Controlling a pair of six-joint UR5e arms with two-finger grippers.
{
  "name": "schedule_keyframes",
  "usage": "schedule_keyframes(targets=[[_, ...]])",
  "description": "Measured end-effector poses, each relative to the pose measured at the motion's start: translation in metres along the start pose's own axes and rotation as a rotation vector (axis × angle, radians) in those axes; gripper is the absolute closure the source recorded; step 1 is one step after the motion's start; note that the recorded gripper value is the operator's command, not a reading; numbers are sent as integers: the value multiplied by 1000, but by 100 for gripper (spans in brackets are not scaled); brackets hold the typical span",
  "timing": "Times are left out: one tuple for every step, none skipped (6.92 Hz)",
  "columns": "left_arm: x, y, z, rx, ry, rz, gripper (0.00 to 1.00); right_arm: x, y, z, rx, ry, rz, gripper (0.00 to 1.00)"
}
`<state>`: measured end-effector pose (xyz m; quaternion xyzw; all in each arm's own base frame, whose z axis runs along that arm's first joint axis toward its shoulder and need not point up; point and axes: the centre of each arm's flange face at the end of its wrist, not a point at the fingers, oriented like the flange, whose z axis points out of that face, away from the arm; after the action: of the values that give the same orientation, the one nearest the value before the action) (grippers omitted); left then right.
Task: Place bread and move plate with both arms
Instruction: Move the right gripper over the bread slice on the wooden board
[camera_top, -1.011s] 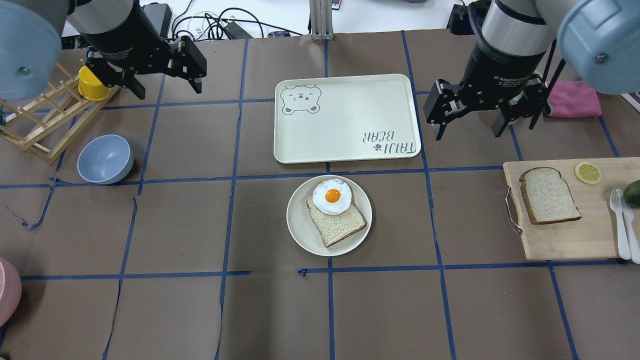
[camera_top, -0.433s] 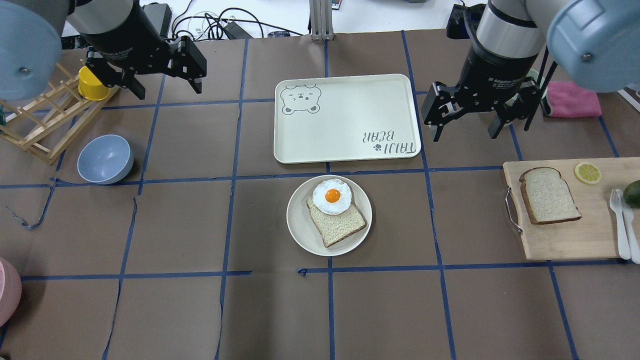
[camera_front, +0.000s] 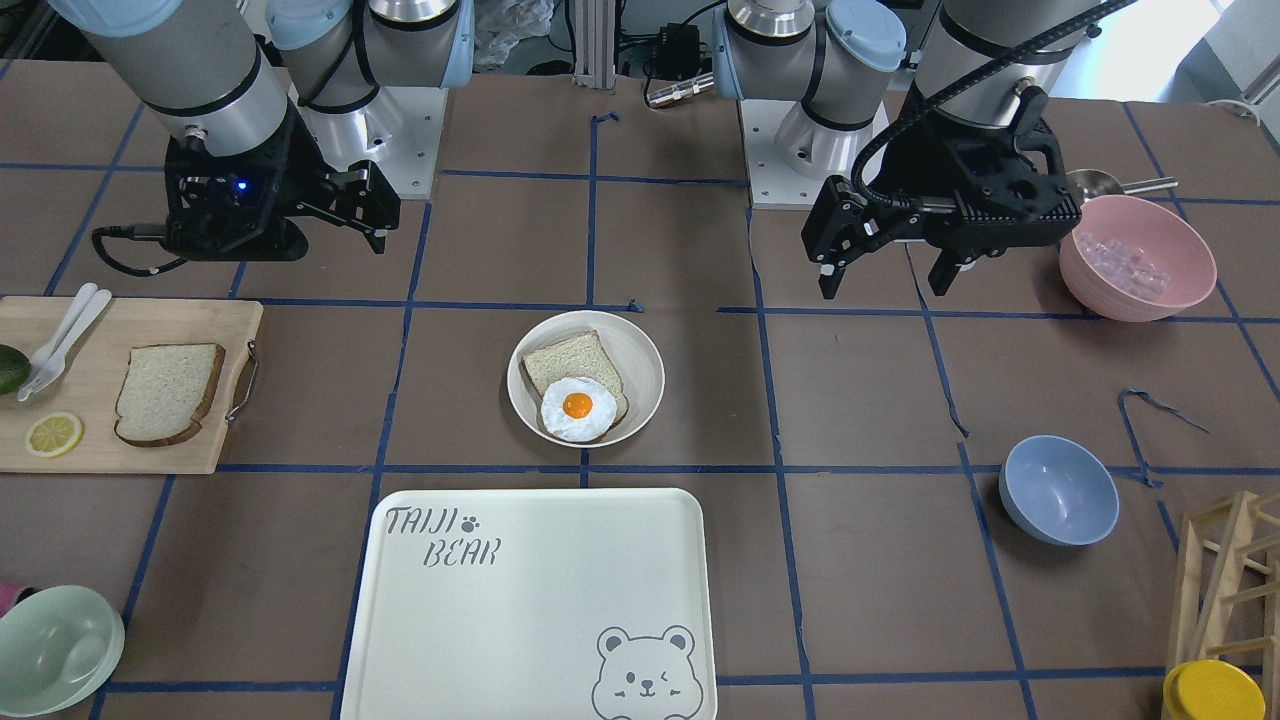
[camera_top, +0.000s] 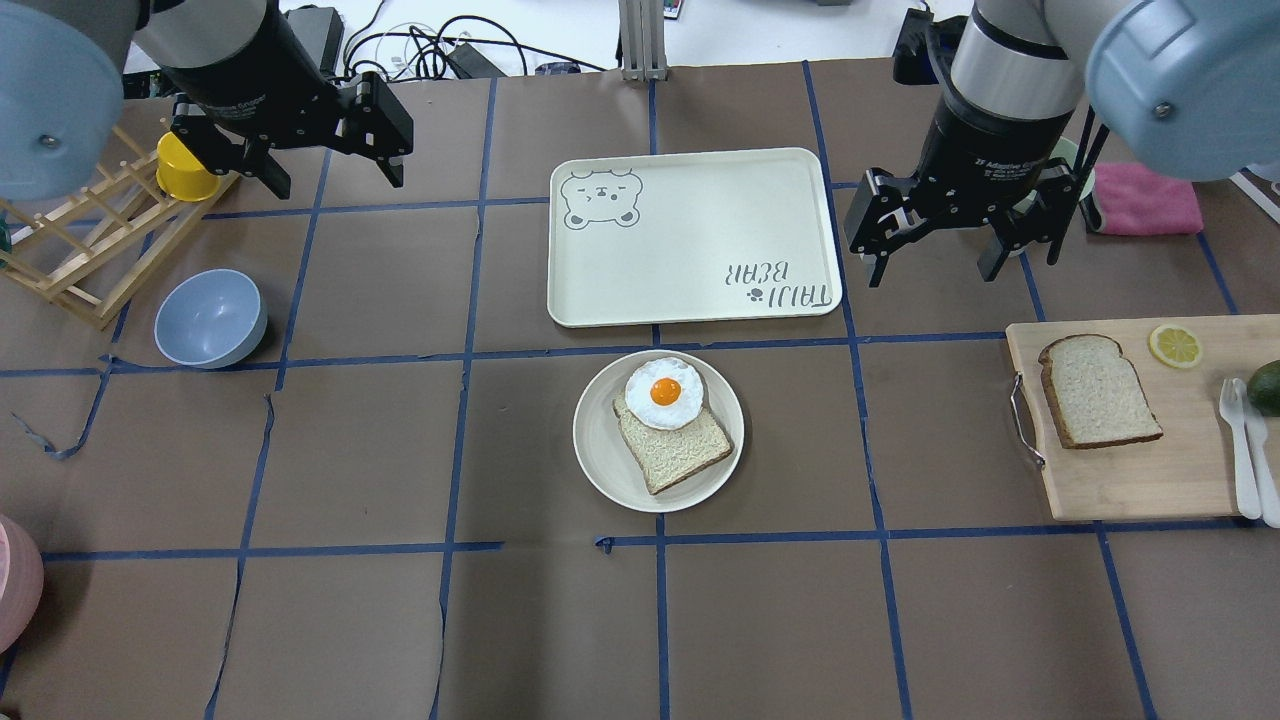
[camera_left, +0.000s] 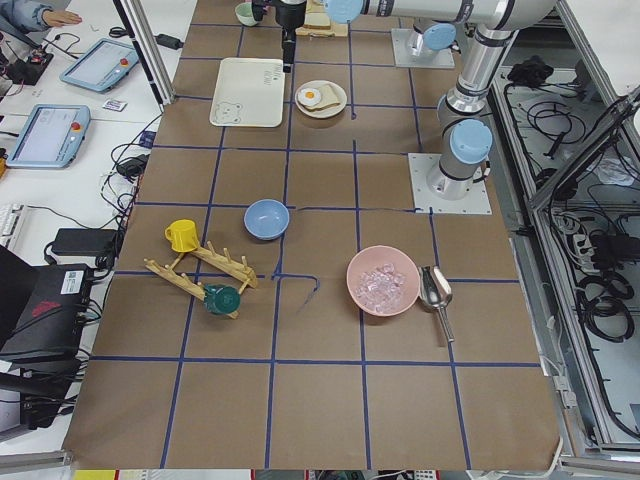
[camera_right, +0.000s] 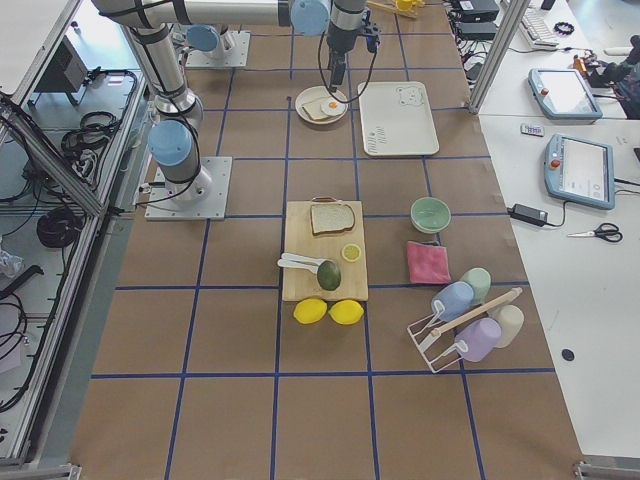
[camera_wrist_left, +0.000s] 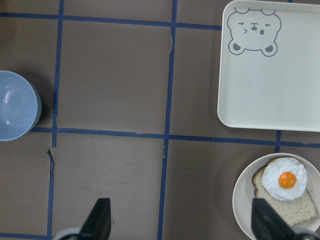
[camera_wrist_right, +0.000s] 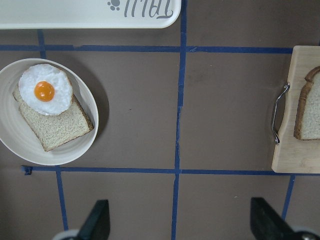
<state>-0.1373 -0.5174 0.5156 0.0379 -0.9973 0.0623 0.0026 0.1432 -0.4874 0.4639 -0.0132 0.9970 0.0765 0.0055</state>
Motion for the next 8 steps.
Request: schedule_keyframes(targets=[[0,0,0,0,0,0,0,5,-2,1,1,-1,4,0],[0,0,0,0,0,0,0,22,-8,2,-2,-5,34,0],[0,0,0,0,0,0,0,51,-14,5,-10,-15,90,0],[0,0,0,0,0,0,0,79,-19,13,-20,-20,143,0],[0,0,0,-1,0,0,0,99,-24,26,-21,-1,176,0],[0,0,1,-2,-1,1,0,113,-31,45,-16,40,193,0],[-1,0,1,-2,-1,0,0,126,-38,66,-13,71,208,0],[-1,0,1,-2,-1,0,0,144,-44,87,-16,90,235,0]])
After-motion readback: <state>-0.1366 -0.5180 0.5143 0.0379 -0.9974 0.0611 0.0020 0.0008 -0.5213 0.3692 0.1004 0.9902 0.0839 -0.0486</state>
